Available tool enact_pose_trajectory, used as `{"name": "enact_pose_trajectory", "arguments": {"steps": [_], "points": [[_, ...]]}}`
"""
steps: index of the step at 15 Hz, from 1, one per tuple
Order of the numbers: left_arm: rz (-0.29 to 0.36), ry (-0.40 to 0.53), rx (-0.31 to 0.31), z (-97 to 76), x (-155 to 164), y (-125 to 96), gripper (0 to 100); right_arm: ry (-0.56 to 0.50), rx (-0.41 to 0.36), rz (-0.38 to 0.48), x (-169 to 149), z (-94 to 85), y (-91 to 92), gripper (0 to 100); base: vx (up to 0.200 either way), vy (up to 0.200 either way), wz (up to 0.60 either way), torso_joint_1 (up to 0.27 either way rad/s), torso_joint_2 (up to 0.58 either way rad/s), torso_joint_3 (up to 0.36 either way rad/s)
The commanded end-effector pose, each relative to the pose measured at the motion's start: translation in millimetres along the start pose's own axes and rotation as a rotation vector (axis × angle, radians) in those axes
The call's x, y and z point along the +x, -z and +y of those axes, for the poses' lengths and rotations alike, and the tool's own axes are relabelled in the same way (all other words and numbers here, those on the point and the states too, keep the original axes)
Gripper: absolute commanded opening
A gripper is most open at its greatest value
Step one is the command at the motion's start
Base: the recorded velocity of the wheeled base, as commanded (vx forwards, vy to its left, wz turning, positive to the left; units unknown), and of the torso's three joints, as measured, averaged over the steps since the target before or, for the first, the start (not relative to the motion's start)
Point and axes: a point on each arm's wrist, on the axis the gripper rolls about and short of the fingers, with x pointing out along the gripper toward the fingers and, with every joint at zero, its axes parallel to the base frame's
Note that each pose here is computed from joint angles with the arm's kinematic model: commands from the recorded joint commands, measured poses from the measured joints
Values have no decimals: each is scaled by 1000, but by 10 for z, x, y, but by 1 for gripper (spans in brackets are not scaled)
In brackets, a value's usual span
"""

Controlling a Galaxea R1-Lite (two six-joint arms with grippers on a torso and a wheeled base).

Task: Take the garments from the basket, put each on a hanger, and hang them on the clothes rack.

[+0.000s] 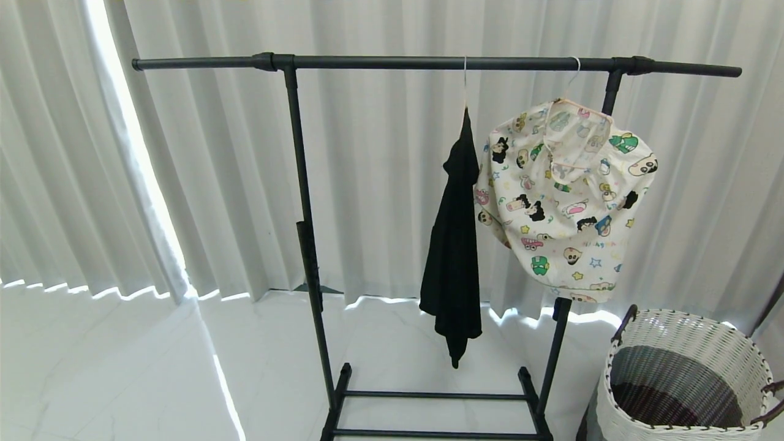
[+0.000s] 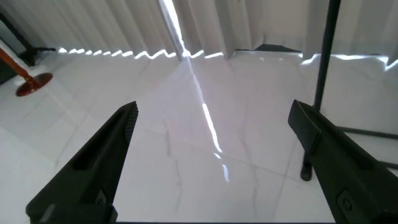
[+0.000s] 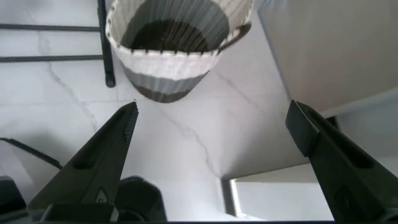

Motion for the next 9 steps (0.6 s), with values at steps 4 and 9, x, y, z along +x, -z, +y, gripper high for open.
{"name": "enact_pose_trajectory", "arguments": {"steps": [4, 9], "points": [[-209, -118, -45, 86, -326, 218, 100, -27, 193, -492, 161, 181, 889, 100, 0, 0, 0, -38, 208, 126], [-285, 127, -122, 26, -319, 214, 100, 7, 218, -493, 173, 178, 894, 100, 0, 0, 0, -29, 79, 49]]}}
